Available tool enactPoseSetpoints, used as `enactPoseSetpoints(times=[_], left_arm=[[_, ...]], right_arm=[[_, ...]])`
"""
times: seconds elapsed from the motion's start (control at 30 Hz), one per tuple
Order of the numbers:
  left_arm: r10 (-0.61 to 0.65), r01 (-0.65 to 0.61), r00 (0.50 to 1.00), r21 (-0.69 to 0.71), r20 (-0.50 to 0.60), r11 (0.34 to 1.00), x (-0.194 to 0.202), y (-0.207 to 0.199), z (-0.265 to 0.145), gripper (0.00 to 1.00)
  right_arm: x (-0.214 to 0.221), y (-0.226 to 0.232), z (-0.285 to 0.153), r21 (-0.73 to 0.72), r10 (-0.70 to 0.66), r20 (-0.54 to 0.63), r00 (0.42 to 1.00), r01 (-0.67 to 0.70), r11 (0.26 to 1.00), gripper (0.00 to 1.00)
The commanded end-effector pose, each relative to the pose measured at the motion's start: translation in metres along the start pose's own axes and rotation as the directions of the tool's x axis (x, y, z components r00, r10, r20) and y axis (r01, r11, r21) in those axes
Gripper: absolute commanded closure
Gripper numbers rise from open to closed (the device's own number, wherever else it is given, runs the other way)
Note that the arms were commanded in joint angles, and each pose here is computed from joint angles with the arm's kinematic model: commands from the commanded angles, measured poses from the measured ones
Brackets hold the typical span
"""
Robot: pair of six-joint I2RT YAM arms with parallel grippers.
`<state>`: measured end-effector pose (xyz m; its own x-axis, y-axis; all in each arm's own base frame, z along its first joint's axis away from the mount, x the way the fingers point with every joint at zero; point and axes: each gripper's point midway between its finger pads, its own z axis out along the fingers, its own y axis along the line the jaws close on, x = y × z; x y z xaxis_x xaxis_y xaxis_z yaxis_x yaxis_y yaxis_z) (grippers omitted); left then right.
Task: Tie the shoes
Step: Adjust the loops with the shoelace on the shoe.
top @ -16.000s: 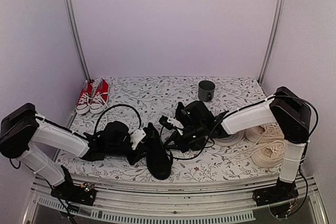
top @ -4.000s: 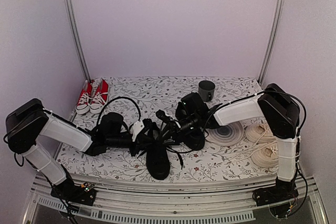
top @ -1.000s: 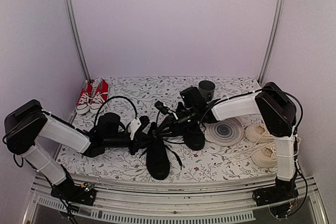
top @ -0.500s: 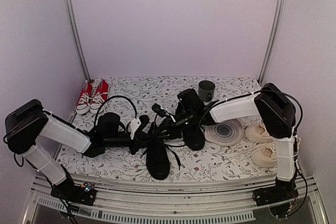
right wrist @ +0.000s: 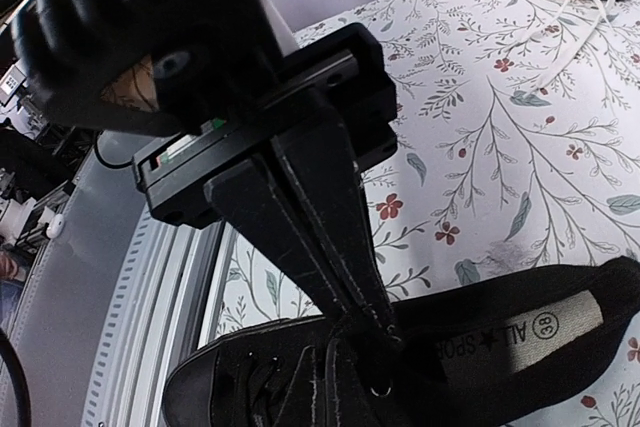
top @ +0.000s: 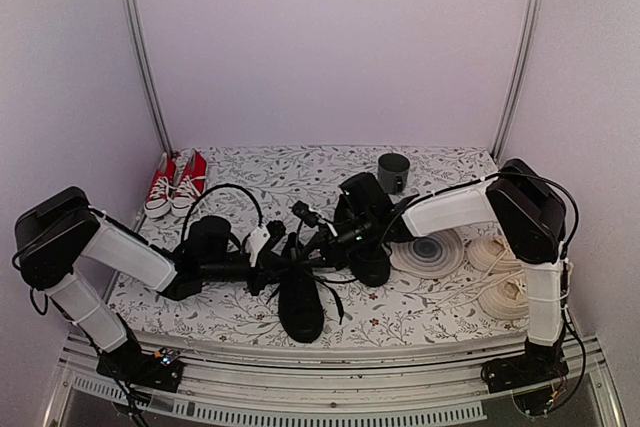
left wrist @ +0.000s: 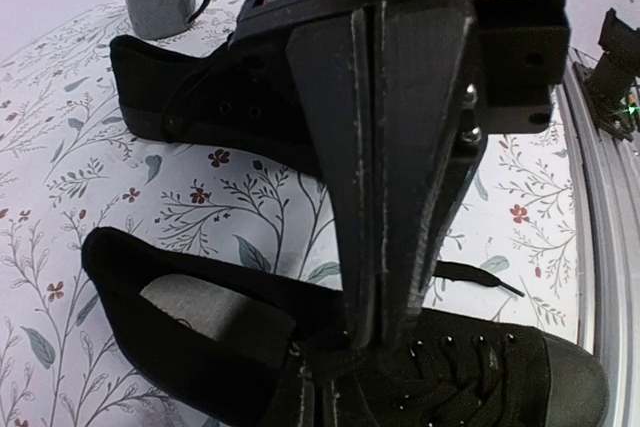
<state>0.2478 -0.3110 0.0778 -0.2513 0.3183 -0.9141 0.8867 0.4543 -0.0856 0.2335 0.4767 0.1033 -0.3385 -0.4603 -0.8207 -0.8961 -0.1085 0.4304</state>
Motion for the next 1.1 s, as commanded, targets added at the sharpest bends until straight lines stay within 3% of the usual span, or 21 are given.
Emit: enactPoseSetpoints(times=[0.0,0.27,0.43,0.67,1.07], left_arm=[[-0.010,0.011,1.000,-0.048,0.021,0.999,-0.008,0.014,0.002,1.00],[-0.009,0.010,1.000,-0.045,0.026,0.999,-0.009,0.014,0.002,1.00],[-0.008,0.009,1.000,-0.041,0.027,0.999,-0.009,0.013,0.001,1.00],[0.001,0.001,0.999,-0.041,0.037,0.999,-0.012,0.012,0.000,1.00],[-0.001,0.002,0.999,-0.036,0.041,0.999,-0.012,0.011,0.000,1.00]], right_arm=[[-0.014,0.032,-0.010,-0.092,-0.034,0.046,0.998,0.038,0.995,0.99],[-0.008,0.030,-0.011,-0.086,0.001,0.032,0.999,0.002,0.996,0.98],[-0.026,-0.001,-0.044,0.016,0.044,0.121,0.992,-0.047,0.999,0.92],[-0.017,-0.047,-0.020,0.123,0.119,0.089,0.989,-0.129,0.984,0.91],[0.004,-0.011,0.006,-0.080,0.084,0.014,0.996,-0.083,0.993,0.90]])
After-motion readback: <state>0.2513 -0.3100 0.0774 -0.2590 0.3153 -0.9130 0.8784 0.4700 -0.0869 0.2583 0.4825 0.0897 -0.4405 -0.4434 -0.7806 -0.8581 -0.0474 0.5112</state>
